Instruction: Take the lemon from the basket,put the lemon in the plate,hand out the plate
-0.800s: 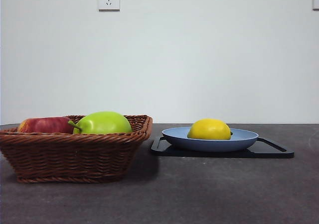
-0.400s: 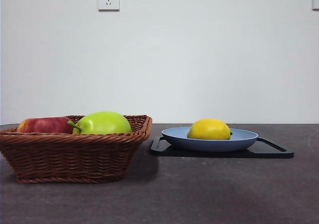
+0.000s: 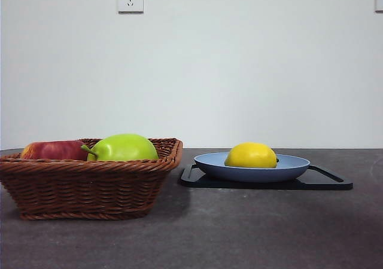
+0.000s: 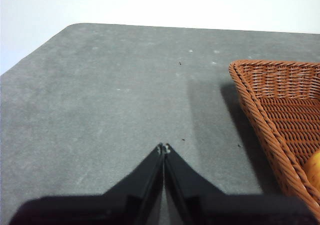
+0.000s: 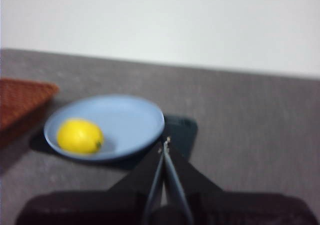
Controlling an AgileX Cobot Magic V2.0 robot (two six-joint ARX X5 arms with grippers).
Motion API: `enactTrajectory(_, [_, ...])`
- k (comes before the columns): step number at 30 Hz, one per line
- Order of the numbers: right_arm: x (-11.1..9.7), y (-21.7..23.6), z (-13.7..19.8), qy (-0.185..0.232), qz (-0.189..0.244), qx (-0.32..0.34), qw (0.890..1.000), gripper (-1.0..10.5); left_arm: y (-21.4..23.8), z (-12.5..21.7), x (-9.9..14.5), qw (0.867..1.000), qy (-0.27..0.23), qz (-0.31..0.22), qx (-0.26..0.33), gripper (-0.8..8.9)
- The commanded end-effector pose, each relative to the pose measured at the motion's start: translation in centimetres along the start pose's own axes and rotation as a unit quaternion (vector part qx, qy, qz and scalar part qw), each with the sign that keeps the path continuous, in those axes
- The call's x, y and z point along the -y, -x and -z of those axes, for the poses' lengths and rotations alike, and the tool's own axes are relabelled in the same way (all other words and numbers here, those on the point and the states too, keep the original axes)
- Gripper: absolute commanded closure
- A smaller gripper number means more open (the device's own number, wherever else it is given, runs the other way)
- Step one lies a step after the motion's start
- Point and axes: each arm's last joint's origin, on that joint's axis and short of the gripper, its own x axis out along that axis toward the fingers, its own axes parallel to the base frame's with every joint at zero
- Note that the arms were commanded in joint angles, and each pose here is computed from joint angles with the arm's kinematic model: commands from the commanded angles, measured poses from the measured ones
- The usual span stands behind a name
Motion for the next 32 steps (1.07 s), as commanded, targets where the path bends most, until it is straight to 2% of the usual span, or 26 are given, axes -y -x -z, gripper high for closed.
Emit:
enactTrajectory(1, [0.1,-0.2,1.0,-0.028,0.005,-0.002,1.000,9.4,-0.1,0.3,0.0,1.000,0.002,-0.001,-0.001,8.05])
enactTrajectory(12, [0.1,-0.3,2.6,-0.038,0.014,-0.039,0.998,9.4,-0.1,0.3,0.0,1.000,0.002,-0.001,-0.001,8.05])
enactTrajectory(14, [0.1,-0.3,2.5,-0.050,0.014,-0.036,0.998,9.4,-0.1,0.3,0.0,1.000,0.002,-0.001,-0.001,8.05])
enactTrajectory(32, [0.1,-0.3,2.5,-0.048,0.015,-0.036,0.998,9.4,-0.1,0.3,0.0,1.000,0.002,-0.001,-0.001,8.05])
